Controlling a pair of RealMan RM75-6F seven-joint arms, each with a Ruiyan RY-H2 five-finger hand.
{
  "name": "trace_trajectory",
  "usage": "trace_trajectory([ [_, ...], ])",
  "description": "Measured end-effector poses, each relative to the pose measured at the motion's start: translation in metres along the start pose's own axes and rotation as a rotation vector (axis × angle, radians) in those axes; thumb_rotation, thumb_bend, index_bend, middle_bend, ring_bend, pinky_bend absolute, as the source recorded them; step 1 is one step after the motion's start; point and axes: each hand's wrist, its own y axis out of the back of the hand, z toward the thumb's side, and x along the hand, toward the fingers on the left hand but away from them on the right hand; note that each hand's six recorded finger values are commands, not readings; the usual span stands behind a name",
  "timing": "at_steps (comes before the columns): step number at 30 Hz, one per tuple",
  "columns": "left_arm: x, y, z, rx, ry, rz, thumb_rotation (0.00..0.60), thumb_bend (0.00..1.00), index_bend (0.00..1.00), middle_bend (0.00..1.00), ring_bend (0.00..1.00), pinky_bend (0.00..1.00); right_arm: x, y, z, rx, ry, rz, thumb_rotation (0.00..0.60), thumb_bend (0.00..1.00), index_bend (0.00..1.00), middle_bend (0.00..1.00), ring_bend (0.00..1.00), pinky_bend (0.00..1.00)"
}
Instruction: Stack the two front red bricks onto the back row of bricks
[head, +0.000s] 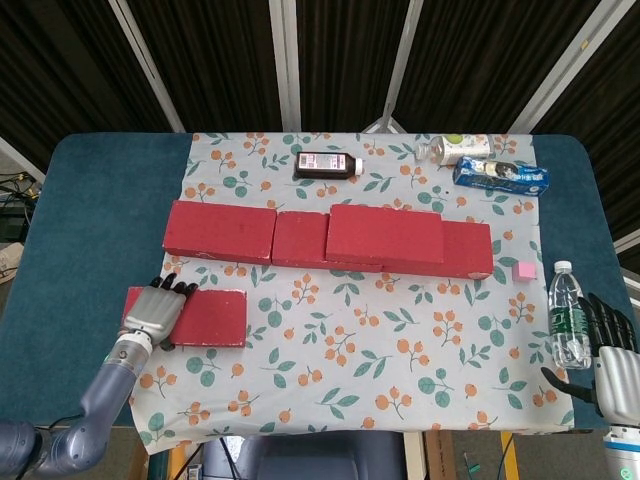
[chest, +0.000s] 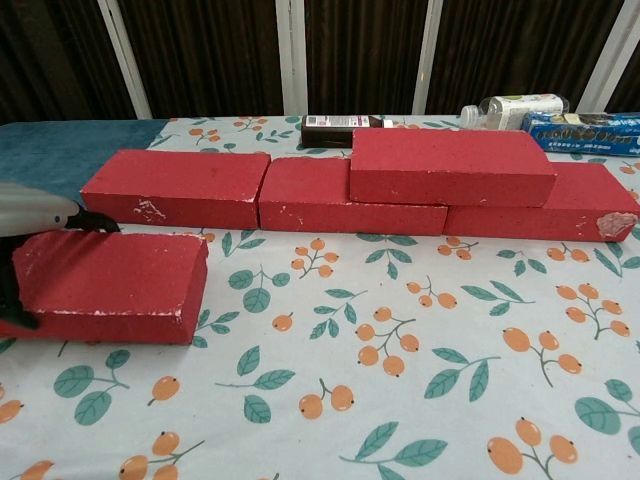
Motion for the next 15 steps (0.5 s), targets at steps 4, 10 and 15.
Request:
trace_trajectory([
  [4,0.004,0.023,0.004,0.029,-0.015,0.069,0.600,0.05,0.39,0.43,0.00,0.04,-0.001,-0.002,-0.001,0.005,-0.007,0.006,0.600,0.02,0.00,0.00,0.00,0.00],
  [10,0.014,0.061,0.013,-0.001,-0.044,0.141,0.600,0.05,0.39,0.43,0.00,0.04,-0.005,-0.007,-0.007,0.025,-0.038,0.017,0.600,0.02,0.00,0.00,0.00,0.00],
  [15,0.024,0.093,0.019,-0.058,-0.065,0.141,0.600,0.05,0.38,0.42,0.00,0.04,-0.009,-0.012,-0.012,0.052,-0.063,0.028,0.600,0.02,0.00,0.00,0.00,0.00],
])
